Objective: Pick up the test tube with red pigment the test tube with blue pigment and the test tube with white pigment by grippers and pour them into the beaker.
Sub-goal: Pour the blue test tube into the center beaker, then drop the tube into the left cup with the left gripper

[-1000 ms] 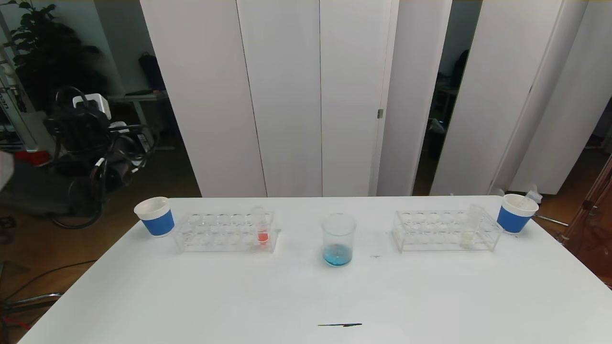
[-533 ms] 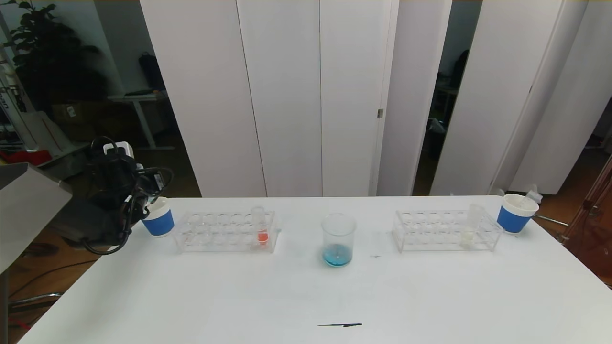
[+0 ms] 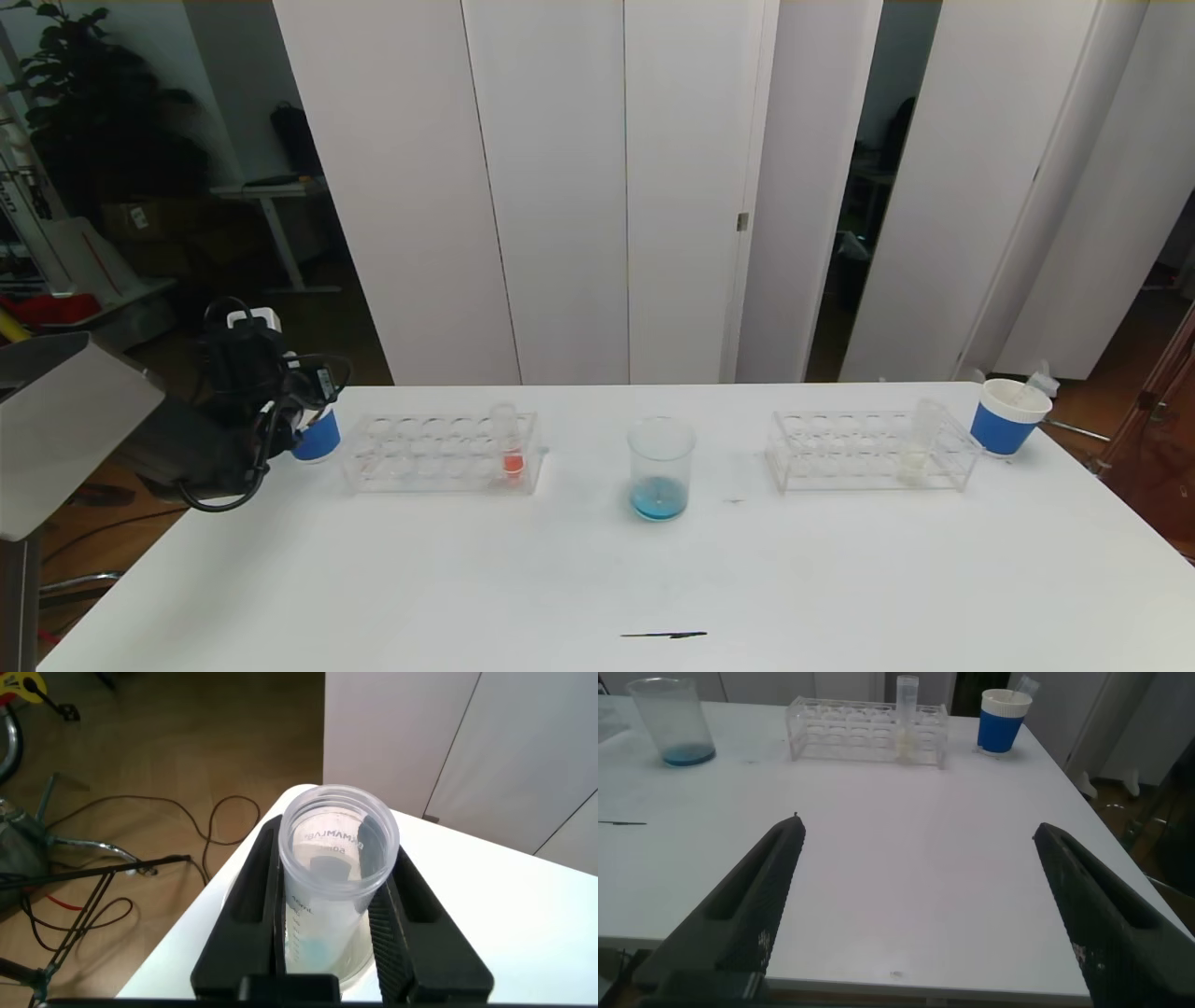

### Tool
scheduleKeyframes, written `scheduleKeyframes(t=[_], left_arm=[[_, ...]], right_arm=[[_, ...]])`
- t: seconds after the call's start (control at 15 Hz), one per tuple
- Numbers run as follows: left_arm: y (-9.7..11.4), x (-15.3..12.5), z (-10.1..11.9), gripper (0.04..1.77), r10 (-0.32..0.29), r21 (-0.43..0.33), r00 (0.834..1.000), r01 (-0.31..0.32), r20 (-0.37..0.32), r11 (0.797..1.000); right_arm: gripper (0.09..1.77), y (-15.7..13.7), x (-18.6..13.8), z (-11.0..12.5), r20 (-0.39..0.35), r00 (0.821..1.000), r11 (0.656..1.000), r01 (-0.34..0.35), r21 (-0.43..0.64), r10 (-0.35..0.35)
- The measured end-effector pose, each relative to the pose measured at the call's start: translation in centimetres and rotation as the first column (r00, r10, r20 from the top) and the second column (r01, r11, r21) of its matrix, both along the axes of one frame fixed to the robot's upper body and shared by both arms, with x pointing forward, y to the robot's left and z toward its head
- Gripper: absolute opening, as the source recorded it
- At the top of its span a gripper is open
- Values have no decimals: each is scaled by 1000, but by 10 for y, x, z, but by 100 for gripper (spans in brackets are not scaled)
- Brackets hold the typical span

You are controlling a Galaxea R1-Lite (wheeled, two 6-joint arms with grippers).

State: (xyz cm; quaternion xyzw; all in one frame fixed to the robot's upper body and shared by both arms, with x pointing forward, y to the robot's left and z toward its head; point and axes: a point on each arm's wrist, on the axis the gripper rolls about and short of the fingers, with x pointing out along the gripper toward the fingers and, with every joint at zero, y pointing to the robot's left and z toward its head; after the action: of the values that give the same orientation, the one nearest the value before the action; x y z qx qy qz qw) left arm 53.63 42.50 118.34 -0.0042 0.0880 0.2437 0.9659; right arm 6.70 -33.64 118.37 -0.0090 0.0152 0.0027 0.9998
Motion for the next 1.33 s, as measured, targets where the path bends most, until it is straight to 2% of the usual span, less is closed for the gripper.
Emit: scheduleKeyframes(t=[0.07, 0.13, 0.27, 0.33, 0.6, 0.8, 0.93, 1.07, 1.2, 1.33], left_arm=[[0, 0, -1, 66, 0, 0, 1000, 0, -9, 1000], [1, 0, -1, 90, 1, 0, 1000, -1, -14, 1000], [2, 0, 1, 156, 2, 2, 1000, -2, -8, 1000], [2, 0, 2, 173, 3, 4, 1000, -3, -6, 1000], [0, -3, 11, 175, -1, 12, 1000, 1, 2, 1000], [-7, -14, 36, 175, -15, 18, 1000, 15, 17, 1000], [-15, -28, 61, 175, -34, 32, 999, 33, 18, 999], [-26, -46, 86, 175, -81, 33, 997, 80, 13, 996], [-41, -69, 108, 175, -166, 19, 986, 167, -9, 986], [-61, -98, 122, 175, -294, -8, 955, 294, -33, 956]], right_arm=[[175, 0, 0, 0, 0, 1000, 1000, 0, 0, 0], [175, 0, 0, 0, 0, 1000, 1000, 0, 0, 0], [175, 0, 0, 0, 0, 1000, 1000, 0, 0, 0], [175, 0, 0, 0, 0, 1000, 1000, 0, 0, 0], [175, 0, 0, 0, 0, 1000, 1000, 0, 0, 0], [175, 0, 0, 0, 0, 1000, 1000, 0, 0, 0], [175, 0, 0, 0, 0, 1000, 1000, 1, 0, -1], [175, 0, 0, 0, 0, 1000, 1000, 0, 0, 0], [175, 0, 0, 0, 0, 1000, 1000, 0, 0, 0], [175, 0, 0, 0, 0, 1000, 1000, 0, 0, 0]])
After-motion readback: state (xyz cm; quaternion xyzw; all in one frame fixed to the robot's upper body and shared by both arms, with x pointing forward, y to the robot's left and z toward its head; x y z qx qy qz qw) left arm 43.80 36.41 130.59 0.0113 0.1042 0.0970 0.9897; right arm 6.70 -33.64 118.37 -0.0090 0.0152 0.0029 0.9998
